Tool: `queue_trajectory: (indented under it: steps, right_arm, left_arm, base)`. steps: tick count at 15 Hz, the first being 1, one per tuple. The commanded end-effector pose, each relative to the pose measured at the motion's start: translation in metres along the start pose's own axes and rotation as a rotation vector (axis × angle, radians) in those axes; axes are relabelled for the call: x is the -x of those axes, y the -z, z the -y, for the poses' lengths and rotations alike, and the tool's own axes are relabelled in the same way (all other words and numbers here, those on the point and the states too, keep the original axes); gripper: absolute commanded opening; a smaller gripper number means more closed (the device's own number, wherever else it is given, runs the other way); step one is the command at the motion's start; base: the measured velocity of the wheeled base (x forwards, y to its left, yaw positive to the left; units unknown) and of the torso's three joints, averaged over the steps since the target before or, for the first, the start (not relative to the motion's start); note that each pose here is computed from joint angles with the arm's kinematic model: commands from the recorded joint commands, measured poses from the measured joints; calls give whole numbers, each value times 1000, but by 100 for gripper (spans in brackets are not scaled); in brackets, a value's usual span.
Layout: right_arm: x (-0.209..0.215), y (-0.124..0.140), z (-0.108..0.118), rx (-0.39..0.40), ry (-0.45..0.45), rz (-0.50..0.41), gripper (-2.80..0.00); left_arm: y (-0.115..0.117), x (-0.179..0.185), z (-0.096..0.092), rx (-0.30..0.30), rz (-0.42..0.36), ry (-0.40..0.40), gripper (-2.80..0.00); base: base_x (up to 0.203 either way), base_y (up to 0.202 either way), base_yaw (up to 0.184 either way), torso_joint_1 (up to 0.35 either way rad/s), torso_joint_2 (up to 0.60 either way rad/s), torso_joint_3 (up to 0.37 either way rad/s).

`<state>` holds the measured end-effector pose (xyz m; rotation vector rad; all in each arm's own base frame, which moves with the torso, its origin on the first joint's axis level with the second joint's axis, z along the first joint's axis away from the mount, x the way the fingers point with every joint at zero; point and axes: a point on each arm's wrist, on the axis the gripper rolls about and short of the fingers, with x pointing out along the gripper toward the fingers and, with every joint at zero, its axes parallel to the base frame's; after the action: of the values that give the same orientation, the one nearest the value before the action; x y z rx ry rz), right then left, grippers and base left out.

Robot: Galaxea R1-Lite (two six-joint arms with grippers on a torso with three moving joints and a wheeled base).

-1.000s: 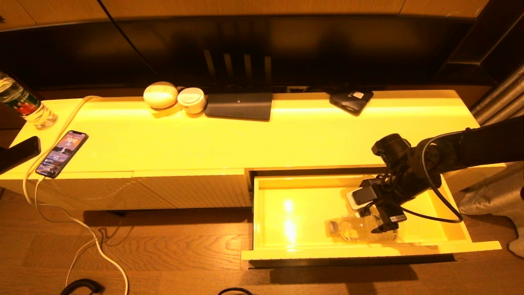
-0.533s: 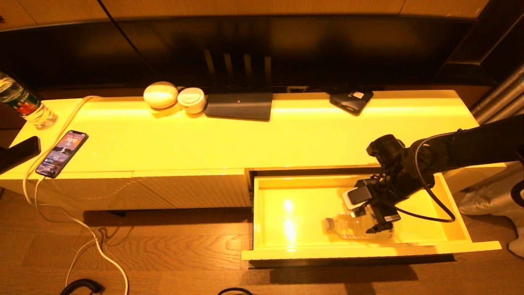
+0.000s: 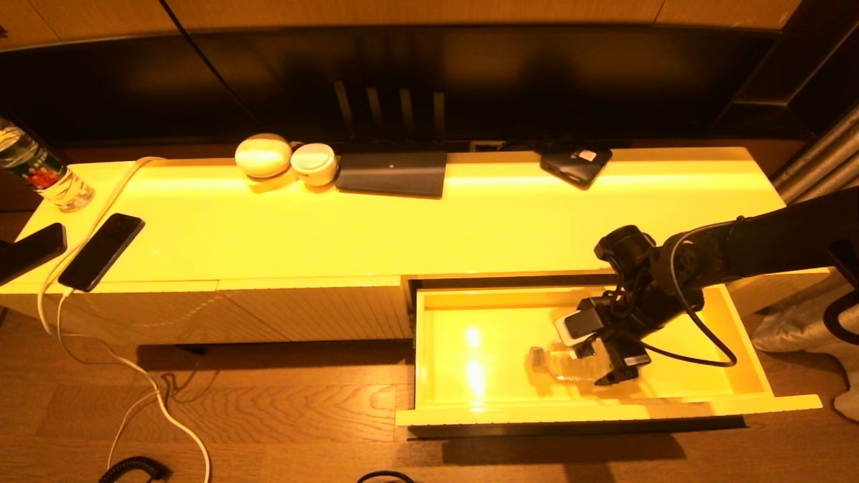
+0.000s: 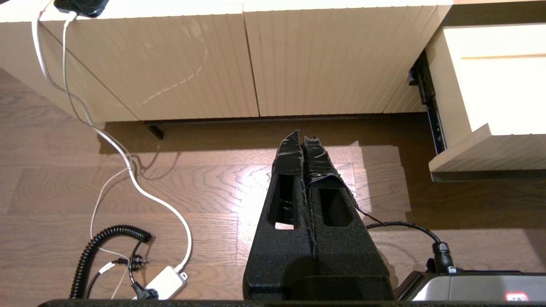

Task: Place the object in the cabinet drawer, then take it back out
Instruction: Take the mineral water out of the drawer and put it on the table

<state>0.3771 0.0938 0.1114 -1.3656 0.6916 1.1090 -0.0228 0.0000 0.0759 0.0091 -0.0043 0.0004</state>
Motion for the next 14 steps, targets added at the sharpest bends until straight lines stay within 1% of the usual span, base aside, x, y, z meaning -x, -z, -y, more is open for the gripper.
queue_trajectory:
  steps: [1, 14]
  right_arm:
    - [-2, 0, 0, 8, -6, 1, 0]
    - [-13, -1, -1, 10, -29, 10, 0]
  left_arm:
    - [0, 0, 0, 0, -1, -1, -280]
    - [0, 0, 0, 0, -1, 0, -280]
  base:
    - [0, 0, 0, 0, 0, 0]
    - [0, 0, 0, 0, 0, 0]
